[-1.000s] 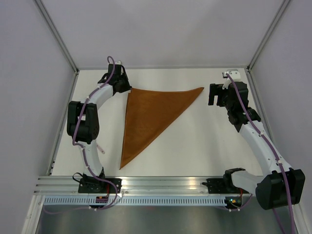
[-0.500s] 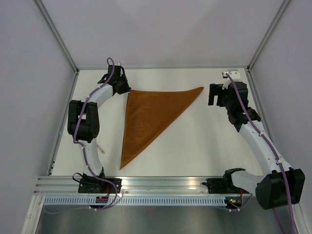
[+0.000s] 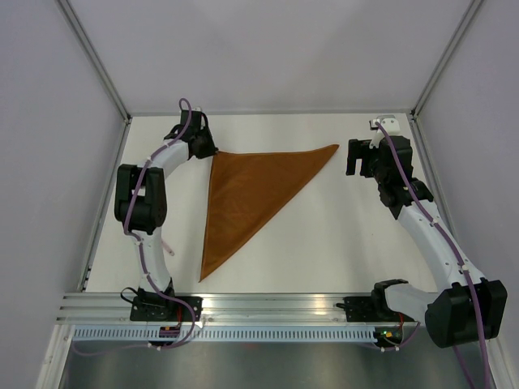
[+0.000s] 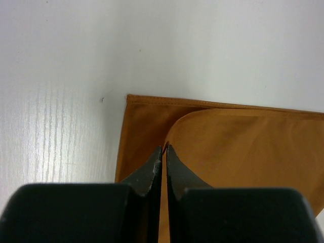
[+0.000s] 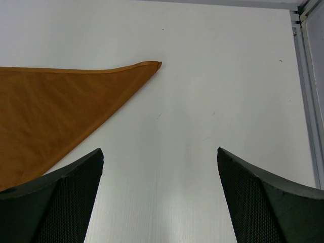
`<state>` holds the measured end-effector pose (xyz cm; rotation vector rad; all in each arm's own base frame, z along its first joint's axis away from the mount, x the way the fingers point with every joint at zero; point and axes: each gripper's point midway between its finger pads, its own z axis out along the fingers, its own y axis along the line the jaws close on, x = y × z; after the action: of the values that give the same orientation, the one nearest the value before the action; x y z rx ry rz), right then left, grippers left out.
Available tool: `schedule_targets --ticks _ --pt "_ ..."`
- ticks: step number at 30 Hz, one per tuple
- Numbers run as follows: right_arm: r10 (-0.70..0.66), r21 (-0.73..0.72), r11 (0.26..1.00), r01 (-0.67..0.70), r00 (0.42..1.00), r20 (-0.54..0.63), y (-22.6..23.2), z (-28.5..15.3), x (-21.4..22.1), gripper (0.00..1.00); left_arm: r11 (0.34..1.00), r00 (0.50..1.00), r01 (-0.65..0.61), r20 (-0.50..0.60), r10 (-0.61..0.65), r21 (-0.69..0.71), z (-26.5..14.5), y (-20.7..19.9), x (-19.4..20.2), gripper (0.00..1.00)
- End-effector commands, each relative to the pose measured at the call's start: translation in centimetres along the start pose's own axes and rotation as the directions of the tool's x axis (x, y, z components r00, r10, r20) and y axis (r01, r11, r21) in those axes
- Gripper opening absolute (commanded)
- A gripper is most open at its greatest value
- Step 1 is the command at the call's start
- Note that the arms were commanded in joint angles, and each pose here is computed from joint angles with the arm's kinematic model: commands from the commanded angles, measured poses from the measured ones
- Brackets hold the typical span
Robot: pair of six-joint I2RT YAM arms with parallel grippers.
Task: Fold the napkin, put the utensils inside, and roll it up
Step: Fold the napkin, then grab a utensil with the left arm
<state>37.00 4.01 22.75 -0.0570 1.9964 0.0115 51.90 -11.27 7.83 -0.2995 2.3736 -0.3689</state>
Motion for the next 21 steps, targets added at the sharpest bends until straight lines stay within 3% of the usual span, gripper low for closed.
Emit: schedule_targets --ticks 1,2,6,9,14,21 --pt "-0.006 -0.001 1.000 0.006 1.000 0.029 0.1 -0.1 -1.2 0.98 1.000 0.999 -0.028 0.041 0.028 -0.012 0.2 0.3 -1.8 0.11" --pt "-0.006 -0.003 1.000 0.006 1.000 0.028 0.1 -0.1 -1.2 0.98 1.000 0.998 -0.026 0.049 0.026 -0.013 0.3 0.4 -2.1 0.16" --pt "-0.006 -0.006 1.000 0.006 1.000 0.028 0.1 -0.1 -1.2 0.98 0.999 0.995 -0.020 0.100 0.024 -0.041 0.0 0.9 -2.9 0.64" --pt "-0.006 -0.010 1.000 0.007 1.000 0.030 0.3 -0.2 -1.3 0.98 0.994 0.991 -0.005 0.131 0.019 -0.106 -0.9 2.1 -3.2 0.74" --pt "-0.003 -0.023 1.000 0.004 0.999 0.045 0.4 -0.6 -1.7 0.98 0.969 0.966 0.132 0.245 -0.079 -0.208 -6.6 4.3 -3.1 0.76" --pt "0.003 -0.054 0.999 0.000 0.998 0.056 1.0 -1.1 -1.9 0.98 0.847 0.930 0.329 0.301 -0.213 -0.416 -13.7 10.8 4.6 0.68"
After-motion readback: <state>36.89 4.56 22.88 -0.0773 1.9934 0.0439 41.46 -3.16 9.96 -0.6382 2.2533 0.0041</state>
